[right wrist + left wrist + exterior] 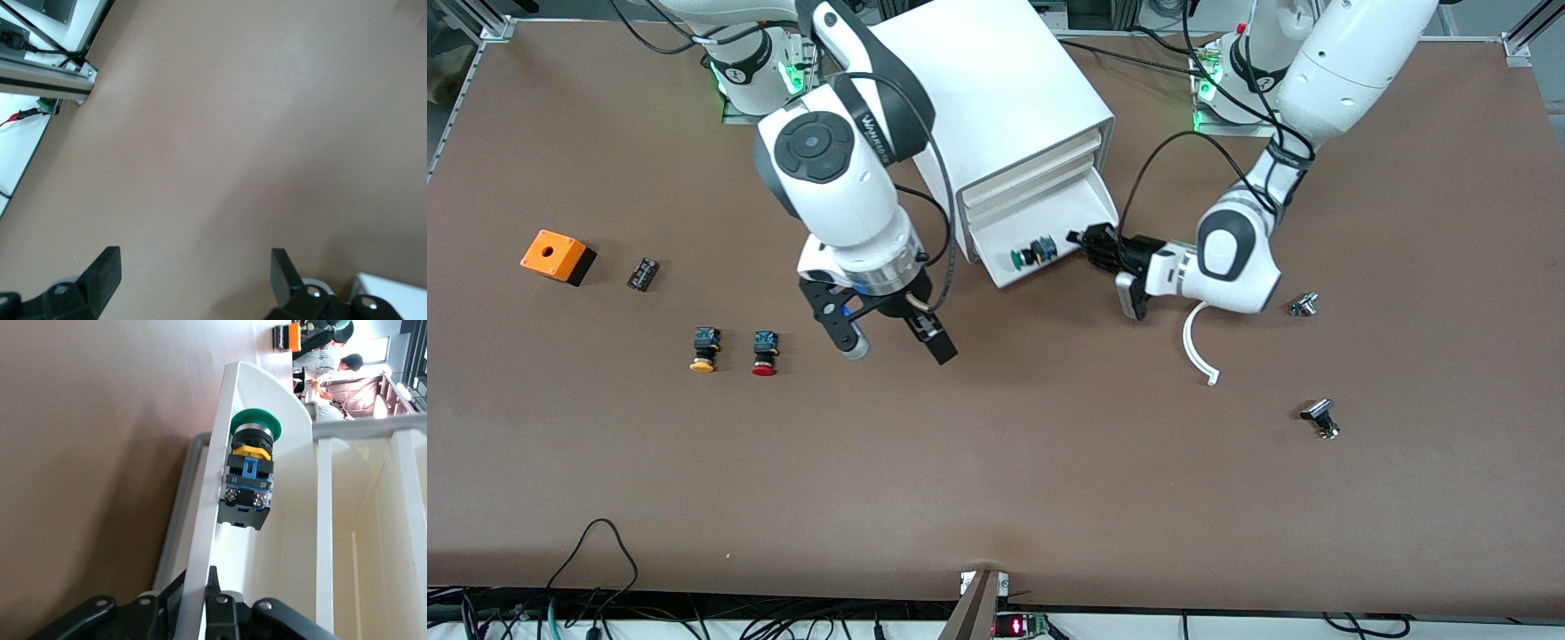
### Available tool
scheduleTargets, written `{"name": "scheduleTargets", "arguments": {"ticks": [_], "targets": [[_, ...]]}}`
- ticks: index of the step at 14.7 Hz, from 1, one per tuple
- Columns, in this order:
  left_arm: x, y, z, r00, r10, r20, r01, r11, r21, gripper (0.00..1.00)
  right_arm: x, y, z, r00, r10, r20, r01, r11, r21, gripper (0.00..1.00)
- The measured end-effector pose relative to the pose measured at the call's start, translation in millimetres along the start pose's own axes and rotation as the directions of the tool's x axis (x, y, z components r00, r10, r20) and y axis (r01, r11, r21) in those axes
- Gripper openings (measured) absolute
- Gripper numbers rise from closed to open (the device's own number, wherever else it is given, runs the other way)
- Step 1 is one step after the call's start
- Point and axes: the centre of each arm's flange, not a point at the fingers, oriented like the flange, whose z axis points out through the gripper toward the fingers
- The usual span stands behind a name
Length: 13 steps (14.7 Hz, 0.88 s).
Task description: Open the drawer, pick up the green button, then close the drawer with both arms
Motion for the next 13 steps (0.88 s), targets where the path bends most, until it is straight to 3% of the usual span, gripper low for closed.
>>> {"name": "scheduleTargets", "arguments": {"ticks": [4, 5, 9, 13], "targets": [[18, -6, -22, 1.000, -0.004, -0.026, 0.004, 1.000, 0.021, 0.11, -36, -10, 20, 0.998, 0.036, 0.059, -0.038, 0.999, 0.034, 1.00], [22, -8, -24, 0.999, -0.004, -0.035, 0.005, 1.000, 0.031, 0.15, -49, -9, 28, 0.997, 0.038, 0.068, -0.040, 0.999, 0.030, 1.00], [34, -11, -45, 0.999, 0.022, -0.048, -0.018, 0.996, 0.086, 0.51, -93, -2, 59, 0.996, 0.034, 0.081, -0.034, 0.999, -0.003, 1.00], [54, 8, -90, 1.000, -0.019, -0.014, 0.020, 0.992, 0.121, 0.89, -126, 14, 108, 0.997, -0.010, 0.082, 0.017, 0.996, -0.082, 1.00]]}}
